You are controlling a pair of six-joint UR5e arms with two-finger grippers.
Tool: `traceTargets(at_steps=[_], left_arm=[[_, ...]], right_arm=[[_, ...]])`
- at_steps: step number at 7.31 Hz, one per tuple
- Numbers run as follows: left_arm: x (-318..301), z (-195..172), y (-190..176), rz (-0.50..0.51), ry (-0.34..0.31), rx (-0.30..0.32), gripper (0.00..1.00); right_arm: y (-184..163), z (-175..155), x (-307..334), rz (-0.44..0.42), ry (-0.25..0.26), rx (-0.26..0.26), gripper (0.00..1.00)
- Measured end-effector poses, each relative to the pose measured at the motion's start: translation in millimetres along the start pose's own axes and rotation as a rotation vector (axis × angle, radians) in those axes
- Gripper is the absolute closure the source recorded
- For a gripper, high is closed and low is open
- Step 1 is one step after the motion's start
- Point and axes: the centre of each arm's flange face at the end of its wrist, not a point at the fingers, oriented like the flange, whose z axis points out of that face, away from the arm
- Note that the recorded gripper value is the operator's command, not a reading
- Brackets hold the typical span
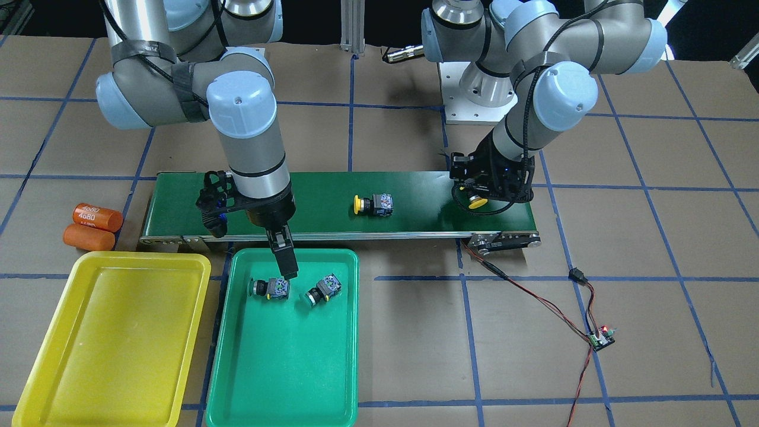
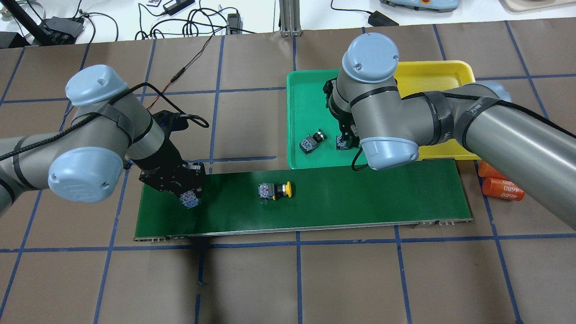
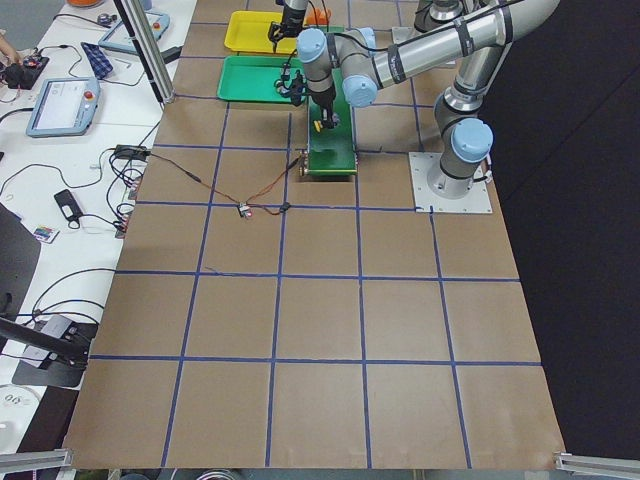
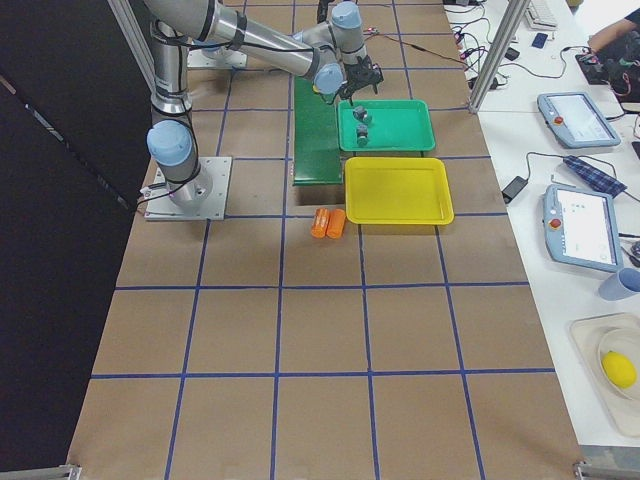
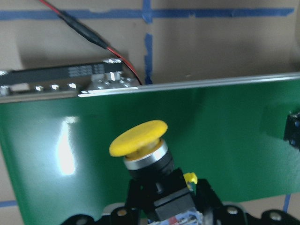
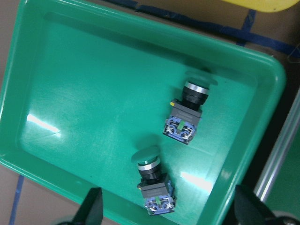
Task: Sort buttons by color to trays
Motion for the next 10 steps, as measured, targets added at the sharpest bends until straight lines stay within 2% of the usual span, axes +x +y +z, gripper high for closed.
traceTargets(at_steps=[1,4,6,7,8,10], left_arm=[[1,15,-1,0.015,-0.005,0.023,0.01],[2,20,-3,0.035,-0.015,0.062,0.00],[5,1,0,0.039,-0.017,0.071,0.00],[9,-27,-6,0.040,-0.017,0.072,0.00],[15,-70,-13,0.040,-0.017,0.067,0.00],[32,-163,-11,0.062,-0.048,0.123,0.00]], right_arm=[[-4,-15,7,-0.034,0.036,0.001,0.00],[-12,-49,27,-0.083,0.108,0.036,0.00],[-13,-56,48,-0.087,0.232,0.032,0.00],[-14,-55,52,-0.086,0.266,0.027,0.00],[-15,-54,53,-0.085,0.276,0.025,0.00],[-17,-53,53,-0.109,0.277,0.020,0.00]])
